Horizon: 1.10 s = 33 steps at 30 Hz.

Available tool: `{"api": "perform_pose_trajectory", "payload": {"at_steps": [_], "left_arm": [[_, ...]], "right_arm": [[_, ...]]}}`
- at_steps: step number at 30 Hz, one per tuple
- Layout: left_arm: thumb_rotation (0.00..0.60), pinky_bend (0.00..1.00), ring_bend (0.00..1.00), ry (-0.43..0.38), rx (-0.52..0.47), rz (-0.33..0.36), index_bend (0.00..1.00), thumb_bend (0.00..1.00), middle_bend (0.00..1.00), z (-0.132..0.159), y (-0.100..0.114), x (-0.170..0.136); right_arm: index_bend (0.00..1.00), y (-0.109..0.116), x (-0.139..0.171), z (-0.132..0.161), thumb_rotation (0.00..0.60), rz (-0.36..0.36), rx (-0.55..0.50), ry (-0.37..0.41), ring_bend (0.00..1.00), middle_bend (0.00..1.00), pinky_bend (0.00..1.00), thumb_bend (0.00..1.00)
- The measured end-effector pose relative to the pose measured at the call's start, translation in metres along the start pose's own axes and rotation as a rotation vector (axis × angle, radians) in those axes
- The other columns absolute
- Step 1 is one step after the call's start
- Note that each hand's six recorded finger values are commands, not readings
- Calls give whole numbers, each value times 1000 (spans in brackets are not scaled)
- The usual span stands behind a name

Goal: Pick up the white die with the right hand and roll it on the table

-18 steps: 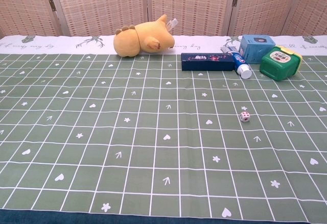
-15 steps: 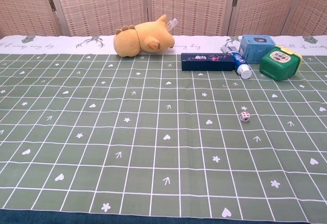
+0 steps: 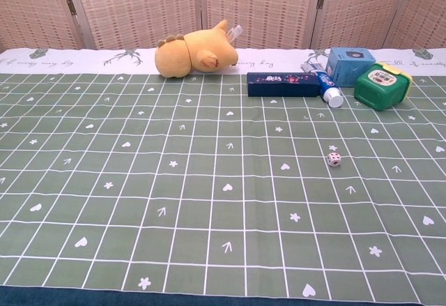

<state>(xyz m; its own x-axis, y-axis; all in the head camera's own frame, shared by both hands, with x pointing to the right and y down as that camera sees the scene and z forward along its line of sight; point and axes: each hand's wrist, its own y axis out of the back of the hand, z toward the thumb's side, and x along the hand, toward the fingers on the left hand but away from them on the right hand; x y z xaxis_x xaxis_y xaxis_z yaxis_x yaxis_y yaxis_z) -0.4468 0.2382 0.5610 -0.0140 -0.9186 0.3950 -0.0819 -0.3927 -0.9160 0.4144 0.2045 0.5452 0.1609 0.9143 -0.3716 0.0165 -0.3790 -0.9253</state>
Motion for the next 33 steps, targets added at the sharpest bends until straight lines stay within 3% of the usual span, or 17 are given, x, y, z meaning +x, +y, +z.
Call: {"api": "perform_pose_trajectory", "payload": {"at_steps": [2,5,10,20,33], "left_arm": [[600,180,113,-1,-2,-4,93,196,125,1,-1,1],[600,180,113,-4,-3,-8,93,195,125,1,-2,1],[600,180,113,10,2,-14,93,196,125,-4,-2,-1],[600,180,113,16,1,-29,93,195,116,-8,-3,-5],[600,180,113,23,-2,-49,93,196,108,-12,-7,-7]], "right_arm": [[146,-2,-7,6,600,0,-3,19,575,586,627,249],[213,-9,-20,16,600,21,-7,57,736,735,815,250],[303,-29,-47,37,600,104,-24,125,899,901,968,250],[365,-92,-110,105,600,303,-62,261,998,980,1000,249],[409,-137,-150,138,600,389,-7,282,998,980,1000,252]]}}
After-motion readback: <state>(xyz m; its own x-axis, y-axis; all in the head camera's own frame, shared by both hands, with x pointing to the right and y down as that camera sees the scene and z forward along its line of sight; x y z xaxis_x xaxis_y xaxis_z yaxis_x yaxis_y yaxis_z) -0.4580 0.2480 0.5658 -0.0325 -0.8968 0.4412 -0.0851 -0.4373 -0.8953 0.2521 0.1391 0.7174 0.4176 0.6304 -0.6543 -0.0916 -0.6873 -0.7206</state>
